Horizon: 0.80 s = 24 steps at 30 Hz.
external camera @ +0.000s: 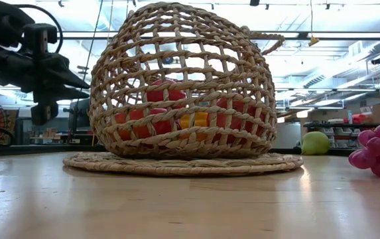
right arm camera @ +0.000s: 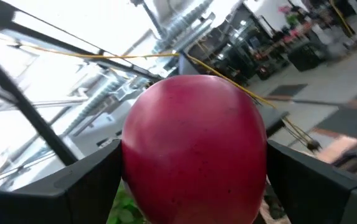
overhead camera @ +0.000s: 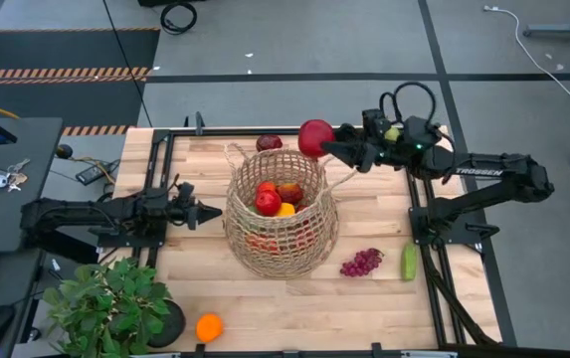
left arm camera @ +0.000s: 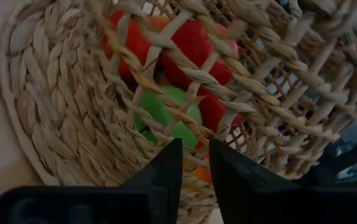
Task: Build produce basket
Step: Put the red pomegranate into the basket
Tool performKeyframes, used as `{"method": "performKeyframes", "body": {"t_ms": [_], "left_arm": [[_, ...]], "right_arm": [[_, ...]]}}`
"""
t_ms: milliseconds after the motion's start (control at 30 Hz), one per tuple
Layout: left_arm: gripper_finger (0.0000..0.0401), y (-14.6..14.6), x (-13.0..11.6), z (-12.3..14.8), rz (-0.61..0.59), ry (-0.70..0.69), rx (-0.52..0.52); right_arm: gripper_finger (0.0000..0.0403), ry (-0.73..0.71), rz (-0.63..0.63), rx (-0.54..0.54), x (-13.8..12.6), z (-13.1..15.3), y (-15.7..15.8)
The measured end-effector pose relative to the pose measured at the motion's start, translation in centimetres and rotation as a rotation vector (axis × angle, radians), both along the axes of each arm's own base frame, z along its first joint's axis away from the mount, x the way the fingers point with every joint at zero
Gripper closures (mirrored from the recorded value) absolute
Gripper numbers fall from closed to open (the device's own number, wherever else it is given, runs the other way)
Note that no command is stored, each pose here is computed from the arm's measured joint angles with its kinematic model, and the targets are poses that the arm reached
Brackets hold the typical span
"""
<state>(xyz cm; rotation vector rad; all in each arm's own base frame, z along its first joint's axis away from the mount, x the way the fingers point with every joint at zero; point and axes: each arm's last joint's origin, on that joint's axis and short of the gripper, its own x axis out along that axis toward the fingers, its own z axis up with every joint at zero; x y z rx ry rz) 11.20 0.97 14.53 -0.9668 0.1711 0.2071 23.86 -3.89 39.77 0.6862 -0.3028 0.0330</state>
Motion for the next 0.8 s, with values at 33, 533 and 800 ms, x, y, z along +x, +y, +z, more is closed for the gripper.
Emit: {"method": "performKeyframes", "body": {"t_ms": [33,533,800], "left_arm": [[0.0316,0.0,0.0,0.0,-0.003,-0.004,0.008],[0.0316,0.0,0.1,0.4,-0.002,-0.041,0.011],[0.0311,0.0,0.1,0.4,0.0,-0.043,0.012]], "right_arm": [[0.003,0.01,-0.002,0.014,0.2,-0.2,-0.3],[0.003,0.143,0.142,0.058,7.3,-2.7,-4.1],[0.003,0.319,0.252,-0.152,11.5,-1.4,-6.3]]}}
